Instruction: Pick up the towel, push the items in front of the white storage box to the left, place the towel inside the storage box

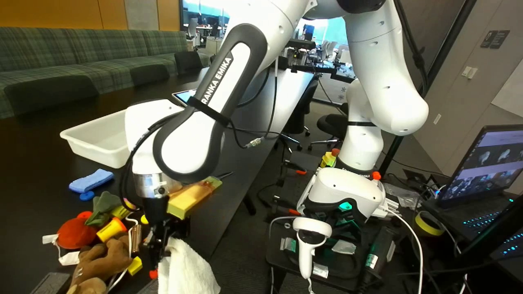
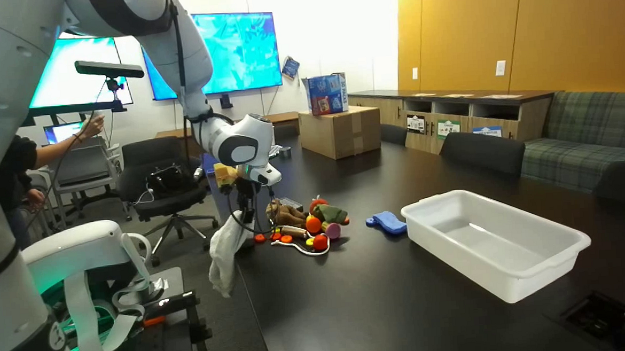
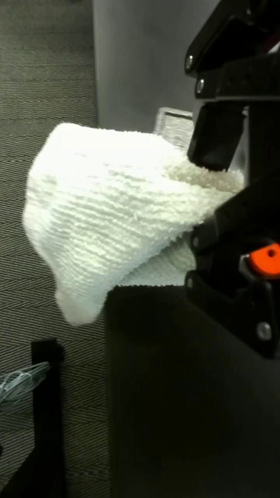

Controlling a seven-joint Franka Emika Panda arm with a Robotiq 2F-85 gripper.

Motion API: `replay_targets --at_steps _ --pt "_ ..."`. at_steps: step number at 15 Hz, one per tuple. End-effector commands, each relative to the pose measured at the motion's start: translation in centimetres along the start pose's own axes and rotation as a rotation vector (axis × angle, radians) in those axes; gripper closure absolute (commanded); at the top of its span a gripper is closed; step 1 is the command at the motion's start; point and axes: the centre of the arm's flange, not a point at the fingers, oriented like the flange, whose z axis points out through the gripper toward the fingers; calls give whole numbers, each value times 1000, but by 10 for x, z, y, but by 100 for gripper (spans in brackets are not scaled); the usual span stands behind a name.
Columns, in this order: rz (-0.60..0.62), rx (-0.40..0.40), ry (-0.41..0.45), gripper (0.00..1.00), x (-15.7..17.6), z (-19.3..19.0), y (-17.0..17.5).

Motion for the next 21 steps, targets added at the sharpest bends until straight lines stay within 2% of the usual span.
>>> replay_targets --at_steps 1,5,9,15,21 --pt "51 -4 53 86 73 -28 5" --pt "111 8 106 86 136 -63 16" --pt "155 41 147 86 172 -97 16" --pt "189 106 287 86 203 -190 39" --pt "326 168 456 86 265 -285 84"
